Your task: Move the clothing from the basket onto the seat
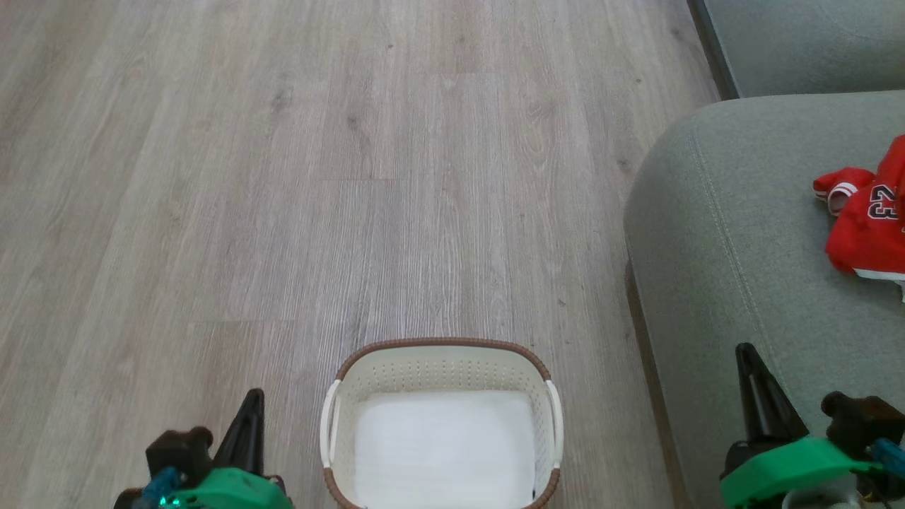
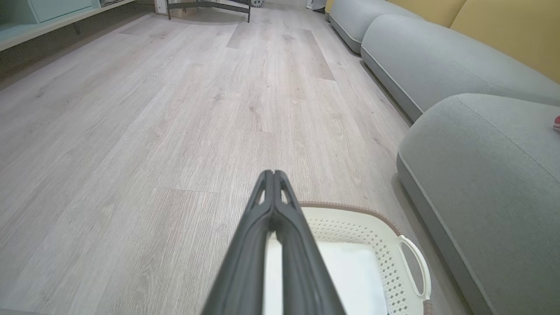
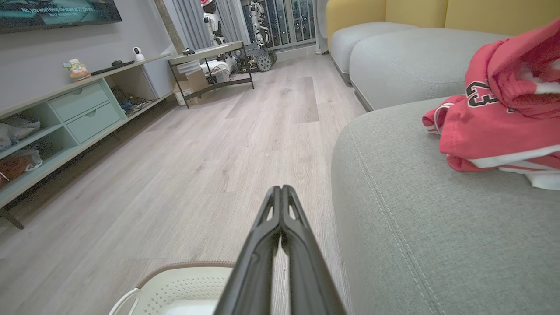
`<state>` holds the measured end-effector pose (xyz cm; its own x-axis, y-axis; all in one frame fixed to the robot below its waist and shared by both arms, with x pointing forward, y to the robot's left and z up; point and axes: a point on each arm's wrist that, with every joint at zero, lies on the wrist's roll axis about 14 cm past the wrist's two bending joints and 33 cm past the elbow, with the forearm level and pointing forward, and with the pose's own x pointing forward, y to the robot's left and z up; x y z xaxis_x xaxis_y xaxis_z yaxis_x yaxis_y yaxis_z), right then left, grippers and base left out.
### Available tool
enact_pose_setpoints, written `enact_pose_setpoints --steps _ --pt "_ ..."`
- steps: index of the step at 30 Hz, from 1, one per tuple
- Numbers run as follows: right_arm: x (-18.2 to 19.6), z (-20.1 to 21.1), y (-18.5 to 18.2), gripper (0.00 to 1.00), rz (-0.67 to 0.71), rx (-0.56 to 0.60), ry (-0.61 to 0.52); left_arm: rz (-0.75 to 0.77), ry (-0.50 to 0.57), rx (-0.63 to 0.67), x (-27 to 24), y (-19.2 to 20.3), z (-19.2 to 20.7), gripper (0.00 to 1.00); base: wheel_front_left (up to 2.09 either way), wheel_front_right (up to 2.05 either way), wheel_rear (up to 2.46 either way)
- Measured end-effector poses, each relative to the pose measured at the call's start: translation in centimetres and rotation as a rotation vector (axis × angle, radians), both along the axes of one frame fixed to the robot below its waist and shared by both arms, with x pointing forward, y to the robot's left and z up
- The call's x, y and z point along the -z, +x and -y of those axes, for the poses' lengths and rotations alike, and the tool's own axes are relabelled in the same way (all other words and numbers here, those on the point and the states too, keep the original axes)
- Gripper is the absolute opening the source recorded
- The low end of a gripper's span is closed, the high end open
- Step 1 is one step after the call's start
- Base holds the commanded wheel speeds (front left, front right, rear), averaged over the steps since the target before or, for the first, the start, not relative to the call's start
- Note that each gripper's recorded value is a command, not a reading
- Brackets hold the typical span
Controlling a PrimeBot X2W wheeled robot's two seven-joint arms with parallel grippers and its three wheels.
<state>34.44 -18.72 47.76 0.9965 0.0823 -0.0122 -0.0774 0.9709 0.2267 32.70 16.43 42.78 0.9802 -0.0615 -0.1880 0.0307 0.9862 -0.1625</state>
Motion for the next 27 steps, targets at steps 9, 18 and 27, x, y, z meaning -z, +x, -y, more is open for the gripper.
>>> enact_pose_setpoints --steps 9,18,27 --pt "0.22 0.17 0.09 0.0 -0.023 0.025 0.099 -0.022 -0.093 -0.03 0.05 0.25 -0.18 0.0 0.0 0.0 0.0" --pt "0.61 0.47 0.09 0.0 -0.048 0.052 0.194 -0.045 -0.188 -0.075 0.24 0.37 -0.77 0.0 0.0 0.0 0.0" --pt "0.82 0.84 0.14 0.0 -0.066 0.077 0.287 -0.056 -0.285 -0.102 0.07 0.75 -0.89 0.0 0.0 0.0 0.0"
